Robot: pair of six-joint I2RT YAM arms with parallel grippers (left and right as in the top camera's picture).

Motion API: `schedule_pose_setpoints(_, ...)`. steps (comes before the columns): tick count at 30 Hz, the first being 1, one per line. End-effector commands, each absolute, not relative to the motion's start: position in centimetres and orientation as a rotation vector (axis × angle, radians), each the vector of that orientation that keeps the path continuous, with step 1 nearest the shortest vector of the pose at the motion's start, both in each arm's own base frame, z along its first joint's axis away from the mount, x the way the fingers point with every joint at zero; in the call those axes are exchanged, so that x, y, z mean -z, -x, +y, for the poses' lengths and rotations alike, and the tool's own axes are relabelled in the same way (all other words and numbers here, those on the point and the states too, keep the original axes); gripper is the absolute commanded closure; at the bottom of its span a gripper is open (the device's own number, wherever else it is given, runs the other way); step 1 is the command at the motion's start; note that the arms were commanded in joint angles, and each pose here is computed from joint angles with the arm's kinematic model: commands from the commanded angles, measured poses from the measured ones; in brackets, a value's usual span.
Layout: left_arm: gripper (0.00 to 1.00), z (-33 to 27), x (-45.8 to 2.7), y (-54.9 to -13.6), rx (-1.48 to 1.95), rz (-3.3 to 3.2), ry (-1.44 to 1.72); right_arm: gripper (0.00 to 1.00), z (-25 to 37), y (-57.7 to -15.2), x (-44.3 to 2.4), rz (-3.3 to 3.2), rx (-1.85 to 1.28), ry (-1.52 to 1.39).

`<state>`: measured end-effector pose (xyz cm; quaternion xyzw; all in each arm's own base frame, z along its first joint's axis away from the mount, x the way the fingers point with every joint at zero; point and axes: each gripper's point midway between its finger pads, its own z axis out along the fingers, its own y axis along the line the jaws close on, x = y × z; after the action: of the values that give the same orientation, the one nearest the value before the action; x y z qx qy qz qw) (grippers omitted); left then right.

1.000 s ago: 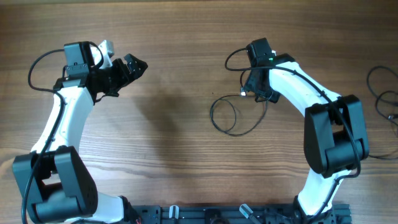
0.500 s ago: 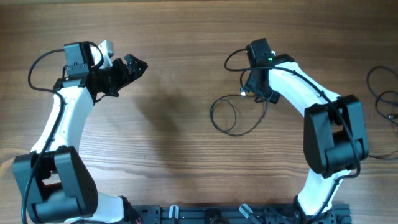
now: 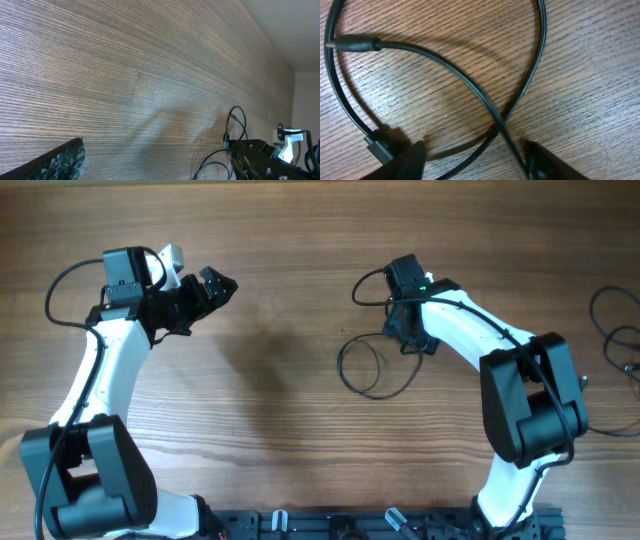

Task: Untangle cables
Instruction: 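Grasp the small black cable with the right gripper, drag it rightward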

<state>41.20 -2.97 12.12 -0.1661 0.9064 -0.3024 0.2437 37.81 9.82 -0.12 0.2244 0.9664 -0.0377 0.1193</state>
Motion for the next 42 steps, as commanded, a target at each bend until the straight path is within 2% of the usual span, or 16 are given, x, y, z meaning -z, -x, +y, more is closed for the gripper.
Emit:
schedule_pose_setpoints(1, 0.05, -3.0, -13.1, -41.2, 0.832, 2.453, 0.410, 0.94, 9.8, -37.2, 1.2, 2.850, 0.126, -0.669)
schedule_pose_setpoints(6, 0.05, -3.0, -13.1, -41.1, 0.832, 2.456, 0.413, 0.96, 10.6, -37.4, 0.9, 2.864, 0.069, -0.663)
schedule_pose_setpoints(9, 0.05, -3.0, -13.0, -41.0, 0.833, 2.460, 0.415, 0.96, 11.7, -39.1, -1.5, 2.827, -0.021, -0.621)
schedule_pose_setpoints(13, 0.05, -3.0, -12.9, -40.9, 0.834, 2.465, 0.419, 0.96, 13.5, -41.7, -8.8, 2.699, -0.192, -0.480)
schedule_pose_setpoints(18, 0.04, -3.0, -12.9, -40.9, 0.835, 2.466, 0.419, 0.96, 12.5, -42.8, -19.4, 2.459, -0.239, -0.310)
schedule_pose_setpoints(24, 0.05, -3.7, -13.3, -40.8, 0.888, 2.459, 0.401, 0.96, 8.6, -44.7, -26.9, 2.292, -0.193, -0.249)
schedule_pose_setpoints(27, 0.04, -3.7, -13.3, -40.8, 0.893, 2.458, 0.405, 0.96, 3.4, -46.9, -32.7, 2.127, -0.117, -0.297)
schedule_pose_setpoints(28, 0.05, -3.8, -13.4, -40.7, 0.904, 2.457, 0.405, 0.96, -0.9, -48.0, -36.9, 1.990, -0.059, -0.335)
schedule_pose_setpoints(32, 0.04, -4.6, -13.7, -40.6, 0.949, 2.453, 0.378, 0.96, -12.8, -48.5, -43.7, 1.717, 0.189, -0.382)
schedule_pose_setpoints(33, 0.05, -4.8, -13.7, -40.6, 0.955, 2.453, 0.369, 0.96, -14.6, -48.1, -44.3, 1.693, 0.244, -0.381)
schedule_pose_setpoints(35, 0.04, -5.7, -14.1, -40.4, 0.991, 2.450, 0.338, 0.96, -22.0, -45.7, -45.0, 1.636, 0.483, -0.508)
schedule_pose_setpoints(38, 0.05, -7.4, -14.8, -40.0, 1.022, 2.448, 0.278, 0.96, -29.5, -42.0, -44.0, 1.654, 0.711, -0.620)
schedule_pose_setpoints(40, 0.04, -9.0, -15.3, -39.8, 1.033, 2.443, 0.216, 0.96, -32.9, -40.6, -41.0, 1.721, 0.747, -0.699)
schedule_pose_setpoints(42, 0.05, -10.5, -15.6, -39.7, 1.046, 2.440, 0.159, 0.96, -33.3, -41.5, -38.4, 1.778, 0.639, -0.713)
